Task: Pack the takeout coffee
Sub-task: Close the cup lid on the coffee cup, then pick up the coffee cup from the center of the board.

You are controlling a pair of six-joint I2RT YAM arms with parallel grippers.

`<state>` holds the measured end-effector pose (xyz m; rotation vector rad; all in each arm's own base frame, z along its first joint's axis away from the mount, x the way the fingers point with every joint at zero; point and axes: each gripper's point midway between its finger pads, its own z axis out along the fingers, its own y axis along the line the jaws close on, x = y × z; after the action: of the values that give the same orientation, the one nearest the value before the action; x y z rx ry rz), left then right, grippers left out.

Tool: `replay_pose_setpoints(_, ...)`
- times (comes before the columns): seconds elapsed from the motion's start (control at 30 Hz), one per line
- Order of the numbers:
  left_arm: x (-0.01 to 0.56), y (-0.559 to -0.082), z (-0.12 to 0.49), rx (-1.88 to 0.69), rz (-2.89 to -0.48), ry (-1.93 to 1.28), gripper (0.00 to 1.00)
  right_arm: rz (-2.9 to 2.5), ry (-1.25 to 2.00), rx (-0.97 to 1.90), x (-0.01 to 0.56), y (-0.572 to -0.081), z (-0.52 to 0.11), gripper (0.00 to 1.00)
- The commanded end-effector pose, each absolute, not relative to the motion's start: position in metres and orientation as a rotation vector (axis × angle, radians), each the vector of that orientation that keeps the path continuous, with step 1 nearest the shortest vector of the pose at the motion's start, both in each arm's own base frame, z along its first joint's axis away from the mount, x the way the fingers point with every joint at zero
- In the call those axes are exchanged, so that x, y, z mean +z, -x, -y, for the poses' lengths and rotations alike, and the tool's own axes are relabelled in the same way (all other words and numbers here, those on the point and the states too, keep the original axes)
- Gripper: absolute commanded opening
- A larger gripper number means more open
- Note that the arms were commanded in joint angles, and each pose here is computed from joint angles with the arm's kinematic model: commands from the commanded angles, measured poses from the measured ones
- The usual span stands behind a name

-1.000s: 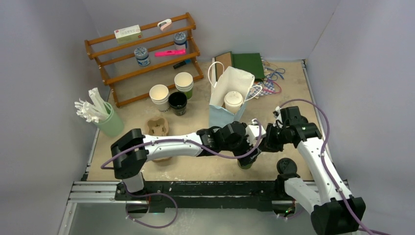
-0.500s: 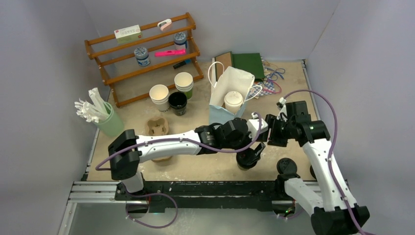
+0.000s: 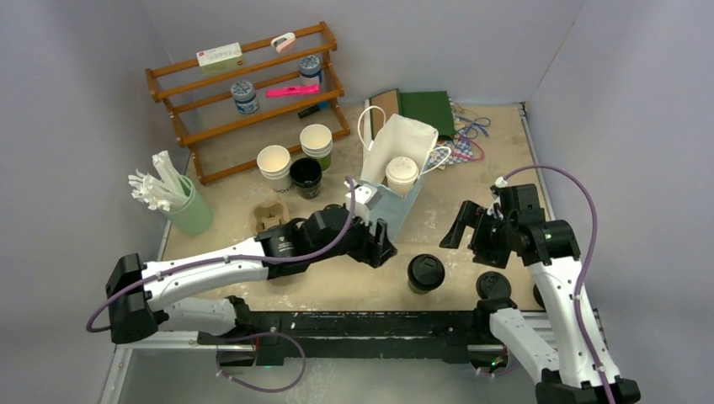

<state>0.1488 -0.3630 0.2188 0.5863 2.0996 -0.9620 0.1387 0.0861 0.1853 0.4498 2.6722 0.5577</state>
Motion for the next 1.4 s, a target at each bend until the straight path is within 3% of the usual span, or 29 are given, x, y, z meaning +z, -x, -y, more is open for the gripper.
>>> replay_pose_setpoints(0.0,0.214,-0.160,0.349,-1.046,-2.088,-0.375,0.65,-2.689,-0.501,0.515,0.178,-0.146,-0.087,0.99)
replay_pose_setpoints(0.27,0.195,-0.161,0.349,-1.068,-2.125,-0.369,0.63,-2.752,-0.457,0.327,0.180,-0.159,-0.113,0.99)
replay_pose_setpoints(0.5,0.181,-0.161,0.348,-1.096,-2.136,-0.310,0.73,-2.788,-0.503,0.293,0.169,-0.144,-0.129,0.99)
replay_pose_setpoints(1.13,0.162,-0.176,0.338,-1.090,-2.169,-0.274,0.68,-2.815,-0.628,0.011,0.145,-0.121,-0.142,0.99)
replay_pose_setpoints(1.37,0.160,-0.183,0.330,-1.059,-2.176,-0.262,0.68,-2.840,-0.624,0.052,0.133,-0.118,-0.149,0.91)
